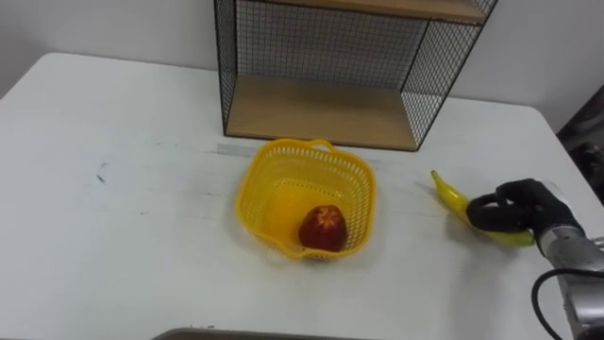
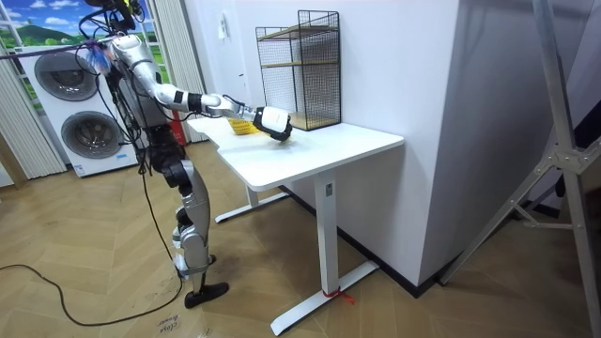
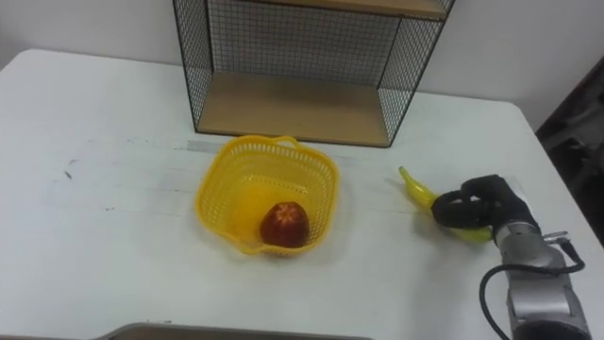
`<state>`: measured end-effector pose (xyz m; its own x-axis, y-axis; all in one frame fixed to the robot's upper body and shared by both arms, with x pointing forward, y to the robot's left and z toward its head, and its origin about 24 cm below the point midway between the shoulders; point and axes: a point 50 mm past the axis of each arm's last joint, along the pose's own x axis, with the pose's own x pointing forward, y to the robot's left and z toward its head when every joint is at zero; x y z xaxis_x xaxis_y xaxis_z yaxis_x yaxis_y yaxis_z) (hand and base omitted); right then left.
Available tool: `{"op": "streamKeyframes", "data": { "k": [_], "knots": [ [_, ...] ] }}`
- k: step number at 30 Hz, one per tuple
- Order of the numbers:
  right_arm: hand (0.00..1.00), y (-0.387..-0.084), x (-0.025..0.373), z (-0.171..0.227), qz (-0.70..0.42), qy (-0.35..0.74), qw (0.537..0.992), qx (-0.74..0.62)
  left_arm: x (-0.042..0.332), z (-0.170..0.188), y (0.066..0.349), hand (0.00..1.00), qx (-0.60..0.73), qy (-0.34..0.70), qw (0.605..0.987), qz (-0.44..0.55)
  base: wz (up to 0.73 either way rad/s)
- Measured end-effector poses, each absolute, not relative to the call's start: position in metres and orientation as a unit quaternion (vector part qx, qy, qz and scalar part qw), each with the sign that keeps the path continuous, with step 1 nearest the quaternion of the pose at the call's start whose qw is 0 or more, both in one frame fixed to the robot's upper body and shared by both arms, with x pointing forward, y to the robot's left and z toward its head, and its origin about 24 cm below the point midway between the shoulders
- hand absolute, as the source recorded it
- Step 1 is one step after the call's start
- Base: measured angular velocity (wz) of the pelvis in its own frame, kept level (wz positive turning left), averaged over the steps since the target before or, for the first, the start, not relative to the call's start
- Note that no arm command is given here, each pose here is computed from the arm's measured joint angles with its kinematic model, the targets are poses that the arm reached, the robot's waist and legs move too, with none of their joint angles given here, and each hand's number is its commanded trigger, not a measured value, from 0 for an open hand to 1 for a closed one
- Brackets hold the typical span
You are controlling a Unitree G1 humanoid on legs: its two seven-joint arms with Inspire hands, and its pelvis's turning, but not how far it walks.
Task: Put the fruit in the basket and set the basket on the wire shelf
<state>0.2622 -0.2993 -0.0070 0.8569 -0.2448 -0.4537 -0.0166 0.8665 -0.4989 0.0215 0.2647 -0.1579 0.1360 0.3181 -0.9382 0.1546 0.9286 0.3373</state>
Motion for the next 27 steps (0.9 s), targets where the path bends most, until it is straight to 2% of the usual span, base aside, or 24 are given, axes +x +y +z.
{"op": "streamKeyframes", "data": {
  "k": [12, 27],
  "knots": [
    [1.0, -0.25, 0.275, 0.037, 0.011, 0.123, 0.974, -0.188, 0.025, -0.157, 0.264, 0.0, 0.19, 0.64, 0.741, 0.073, 0.0],
    [1.0, -0.229, 0.277, 0.054, 0.069, 0.077, 0.985, -0.136, 0.017, -0.161, 0.257, 0.0, 0.194, 0.655, 0.728, 0.053, 0.0]
  ]
}}
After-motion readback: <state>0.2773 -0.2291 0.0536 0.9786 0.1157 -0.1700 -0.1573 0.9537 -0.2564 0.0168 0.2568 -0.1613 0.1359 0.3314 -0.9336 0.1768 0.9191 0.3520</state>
